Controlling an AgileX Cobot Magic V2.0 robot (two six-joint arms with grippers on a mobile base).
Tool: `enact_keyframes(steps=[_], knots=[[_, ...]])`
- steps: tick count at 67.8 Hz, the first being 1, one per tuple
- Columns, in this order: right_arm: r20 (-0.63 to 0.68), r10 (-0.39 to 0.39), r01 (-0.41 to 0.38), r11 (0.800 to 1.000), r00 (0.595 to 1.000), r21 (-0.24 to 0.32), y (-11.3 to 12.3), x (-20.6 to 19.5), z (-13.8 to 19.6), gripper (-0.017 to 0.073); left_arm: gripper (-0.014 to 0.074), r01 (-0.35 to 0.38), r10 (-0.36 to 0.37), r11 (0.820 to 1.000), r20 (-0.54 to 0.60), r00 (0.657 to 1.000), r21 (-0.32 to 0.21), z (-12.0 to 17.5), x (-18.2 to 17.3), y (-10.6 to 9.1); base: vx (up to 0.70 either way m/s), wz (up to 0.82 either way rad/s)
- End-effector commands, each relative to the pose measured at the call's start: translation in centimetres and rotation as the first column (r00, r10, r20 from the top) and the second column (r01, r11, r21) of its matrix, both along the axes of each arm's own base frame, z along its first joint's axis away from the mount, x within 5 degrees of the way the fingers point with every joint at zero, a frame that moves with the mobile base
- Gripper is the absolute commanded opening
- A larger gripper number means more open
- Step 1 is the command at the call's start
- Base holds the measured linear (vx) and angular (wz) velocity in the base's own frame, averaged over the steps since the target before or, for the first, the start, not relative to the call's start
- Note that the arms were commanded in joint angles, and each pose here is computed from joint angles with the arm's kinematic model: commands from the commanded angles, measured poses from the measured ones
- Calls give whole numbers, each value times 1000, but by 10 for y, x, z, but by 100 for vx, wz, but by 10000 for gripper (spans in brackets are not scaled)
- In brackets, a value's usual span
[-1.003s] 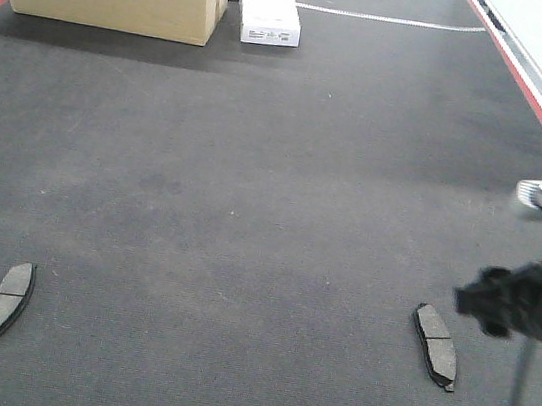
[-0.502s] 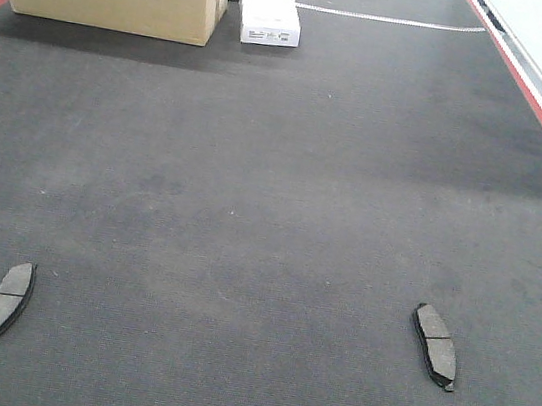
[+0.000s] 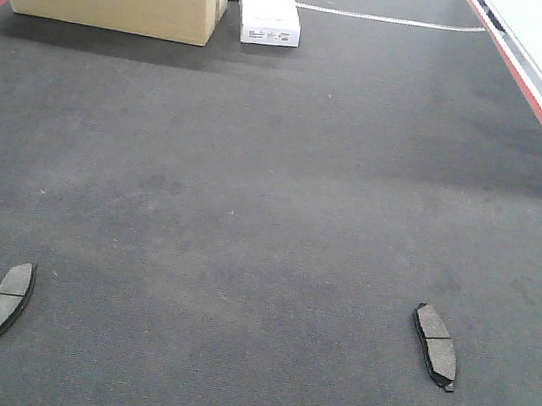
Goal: Move and align brake pads A on conveyor
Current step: 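Raise both empty grippers away from the conveyor belt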
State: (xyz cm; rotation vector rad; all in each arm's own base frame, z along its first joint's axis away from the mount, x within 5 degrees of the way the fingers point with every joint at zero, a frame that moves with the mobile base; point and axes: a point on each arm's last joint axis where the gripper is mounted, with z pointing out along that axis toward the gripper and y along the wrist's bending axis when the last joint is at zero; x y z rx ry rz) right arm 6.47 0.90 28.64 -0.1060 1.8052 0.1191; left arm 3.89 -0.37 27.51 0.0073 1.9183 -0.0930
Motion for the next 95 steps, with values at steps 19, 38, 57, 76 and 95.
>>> enact_keyframes(steps=[19,38,57,76,95], knots=[[87,-3,2,1000,996,12,0,2,14,505,372,3,-2,1000,84,996,-11,13,2,0,0,0],[88,-4,3,1000,996,10,0,2,14,505,372,3,-2,1000,84,996,-11,13,2,0,-1,2],[88,-4,3,1000,996,10,0,2,14,505,372,3,-2,1000,84,996,-11,13,2,0,-20,3],[88,-4,3,1000,996,10,0,2,14,505,372,3,-2,1000,84,996,-11,13,2,0,-40,-1],[88,-4,3,1000,996,10,0,2,14,505,372,3,-2,1000,84,996,-11,13,2,0,-46,-3]])
